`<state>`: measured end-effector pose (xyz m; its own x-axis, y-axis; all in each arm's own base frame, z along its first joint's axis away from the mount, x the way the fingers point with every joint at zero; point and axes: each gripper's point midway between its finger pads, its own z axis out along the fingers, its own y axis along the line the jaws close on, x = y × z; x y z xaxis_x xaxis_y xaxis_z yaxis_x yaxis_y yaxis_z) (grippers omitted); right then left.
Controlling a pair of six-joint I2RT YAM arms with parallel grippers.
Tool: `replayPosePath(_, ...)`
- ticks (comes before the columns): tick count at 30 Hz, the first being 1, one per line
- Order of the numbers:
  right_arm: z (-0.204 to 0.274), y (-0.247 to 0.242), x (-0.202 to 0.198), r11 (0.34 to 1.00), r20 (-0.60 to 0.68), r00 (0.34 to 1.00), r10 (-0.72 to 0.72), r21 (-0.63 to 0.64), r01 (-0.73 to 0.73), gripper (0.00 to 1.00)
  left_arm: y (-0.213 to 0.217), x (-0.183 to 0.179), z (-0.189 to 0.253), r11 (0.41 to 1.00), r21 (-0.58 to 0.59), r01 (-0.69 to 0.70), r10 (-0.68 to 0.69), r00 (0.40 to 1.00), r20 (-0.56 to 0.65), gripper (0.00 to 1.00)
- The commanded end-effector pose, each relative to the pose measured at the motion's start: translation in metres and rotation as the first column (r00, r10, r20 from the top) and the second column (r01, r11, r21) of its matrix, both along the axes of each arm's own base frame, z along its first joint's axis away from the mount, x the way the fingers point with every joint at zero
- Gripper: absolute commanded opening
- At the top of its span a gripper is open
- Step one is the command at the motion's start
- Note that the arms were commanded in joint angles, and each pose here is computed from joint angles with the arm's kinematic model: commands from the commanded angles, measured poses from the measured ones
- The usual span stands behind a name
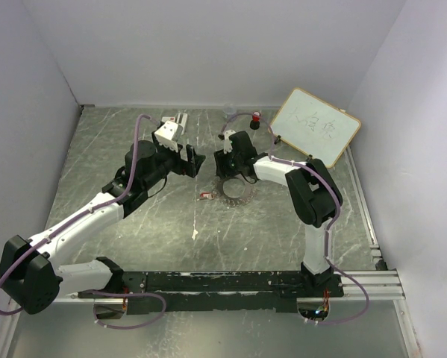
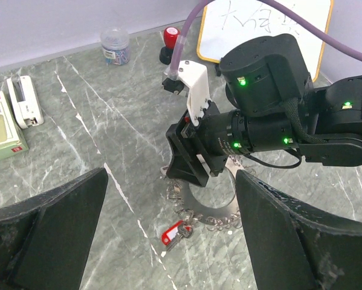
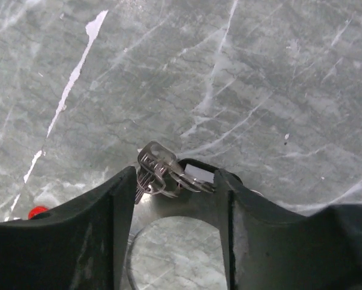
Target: Put the keys on the keyring
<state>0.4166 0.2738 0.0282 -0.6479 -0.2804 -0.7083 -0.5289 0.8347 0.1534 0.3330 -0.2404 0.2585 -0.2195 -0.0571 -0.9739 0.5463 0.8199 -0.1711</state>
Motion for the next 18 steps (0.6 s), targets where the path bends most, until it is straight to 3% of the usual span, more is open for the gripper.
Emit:
replayPosePath(1,-0.017,-0.011,-0.006,0.998,-0.036,0.999,-0.023,-0.055,0.021,0.43,0.004,0.003,0.01,1.0,-0.02,-0.016,0.017,0.999,0.034,0.97)
replayPosePath(3,-0.019,-0.015,-0.008,0.997,-0.045,0.999,-0.03,-0.073,0.026,0.34,0.004,0.003,0.01,1.0,-0.02,-0.017,0.018,0.999,0.034,0.98)
replayPosePath(4,-0.02,-0.016,-0.008,0.996,-0.046,0.998,-0.034,-0.081,0.03,0.24,0.004,0.003,0.01,1.0,-0.021,-0.015,0.016,0.999,0.034,0.98)
replayPosePath(5,-0.021,-0.018,-0.009,0.996,-0.046,0.998,-0.036,-0.088,0.032,0.03,0.003,0.003,0.009,1.0,-0.02,-0.014,0.014,0.999,0.033,0.98)
replayPosePath(6,-0.021,-0.019,-0.008,0.995,-0.043,0.998,-0.042,-0.097,0.037,0.0,0.003,0.004,0.009,1.0,-0.02,-0.014,0.015,0.999,0.033,0.98)
replayPosePath(11,0.007,-0.022,0.003,0.995,0.053,0.998,-0.045,-0.088,0.05,0.0,0.003,0.004,0.009,1.0,-0.018,-0.011,0.012,0.999,0.031,0.97)
replayPosePath(14,0.055,-0.014,0.003,1.0,0.208,0.978,0.004,0.002,-0.004,0.0,0.004,0.003,0.011,1.0,-0.015,-0.012,0.013,0.999,0.043,0.98)
replayPosePath(18,0.126,-0.017,-0.008,0.992,0.456,0.889,0.039,0.087,-0.088,0.0,0.006,-0.001,0.017,1.0,-0.02,-0.006,0.007,0.997,0.071,0.98)
